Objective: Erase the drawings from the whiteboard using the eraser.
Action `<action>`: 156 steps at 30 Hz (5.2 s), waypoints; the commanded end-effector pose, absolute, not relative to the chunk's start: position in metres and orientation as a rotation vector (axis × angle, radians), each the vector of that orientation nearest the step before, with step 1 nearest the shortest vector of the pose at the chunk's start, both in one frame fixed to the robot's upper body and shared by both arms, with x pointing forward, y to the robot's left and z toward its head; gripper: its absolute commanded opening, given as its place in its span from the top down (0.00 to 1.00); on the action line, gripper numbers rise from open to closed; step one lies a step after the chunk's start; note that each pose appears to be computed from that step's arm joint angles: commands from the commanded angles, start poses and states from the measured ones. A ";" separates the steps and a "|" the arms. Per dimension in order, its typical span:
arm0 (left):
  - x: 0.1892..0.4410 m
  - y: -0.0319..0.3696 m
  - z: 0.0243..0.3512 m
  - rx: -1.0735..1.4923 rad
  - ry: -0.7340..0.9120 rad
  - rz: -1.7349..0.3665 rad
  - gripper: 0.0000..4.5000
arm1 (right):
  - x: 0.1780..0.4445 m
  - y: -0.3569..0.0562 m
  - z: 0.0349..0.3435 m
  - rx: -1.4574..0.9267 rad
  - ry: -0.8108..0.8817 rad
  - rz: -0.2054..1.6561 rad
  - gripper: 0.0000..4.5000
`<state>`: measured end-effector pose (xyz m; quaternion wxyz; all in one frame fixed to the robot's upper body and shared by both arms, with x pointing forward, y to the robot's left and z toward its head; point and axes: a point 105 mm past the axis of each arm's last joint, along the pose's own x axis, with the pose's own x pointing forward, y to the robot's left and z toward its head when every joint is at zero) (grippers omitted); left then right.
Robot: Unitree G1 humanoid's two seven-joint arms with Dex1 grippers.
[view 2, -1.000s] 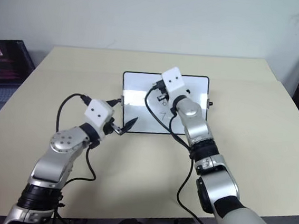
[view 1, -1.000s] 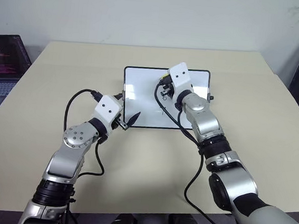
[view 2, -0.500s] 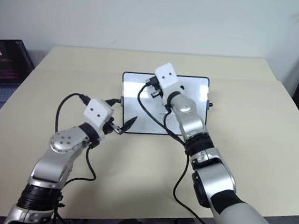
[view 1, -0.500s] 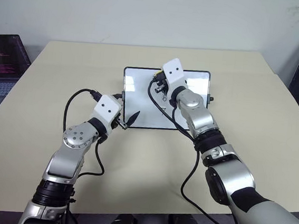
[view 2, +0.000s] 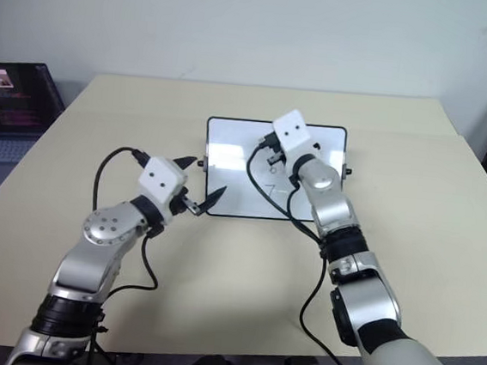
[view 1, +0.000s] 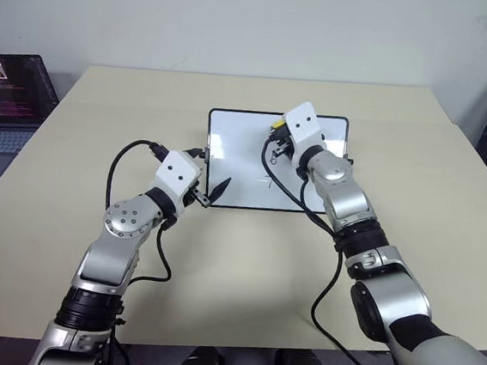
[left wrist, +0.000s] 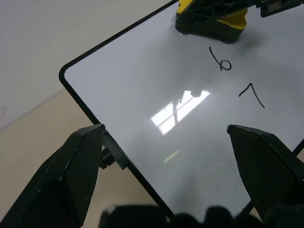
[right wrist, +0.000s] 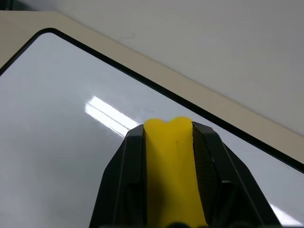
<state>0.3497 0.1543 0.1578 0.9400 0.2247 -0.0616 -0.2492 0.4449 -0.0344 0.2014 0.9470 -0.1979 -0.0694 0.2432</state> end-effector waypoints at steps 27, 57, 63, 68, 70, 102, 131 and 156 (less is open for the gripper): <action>0.347 0.155 0.180 0.497 -0.184 -0.498 0.00 | 0.438 -0.004 0.196 -0.357 -0.115 0.534 0.78; 0.352 0.151 0.177 0.492 -0.180 -0.509 0.00 | 0.450 -0.055 0.191 -0.464 -0.094 0.425 0.78; 0.353 0.150 0.176 0.491 -0.185 -0.513 0.00 | 0.447 -0.063 0.190 -0.463 -0.089 0.418 0.78; 0.354 0.149 0.177 0.492 -0.189 -0.517 0.00 | 0.443 -0.064 0.193 -0.450 -0.094 0.421 0.78; 0.354 0.149 0.177 0.493 -0.190 -0.517 0.00 | 0.439 -0.063 0.198 -0.439 -0.108 0.432 0.78; 0.313 0.120 0.162 0.289 -0.123 -0.726 0.00 | 0.374 -0.082 0.197 -0.401 -0.019 0.564 0.78; 0.316 0.132 0.154 0.340 -0.100 -0.697 0.00 | 0.403 -0.013 0.200 -0.395 -0.149 0.624 0.78; 0.318 0.135 0.166 0.358 -0.117 -0.673 0.00 | 0.406 -0.014 0.173 -0.442 -0.099 0.614 0.78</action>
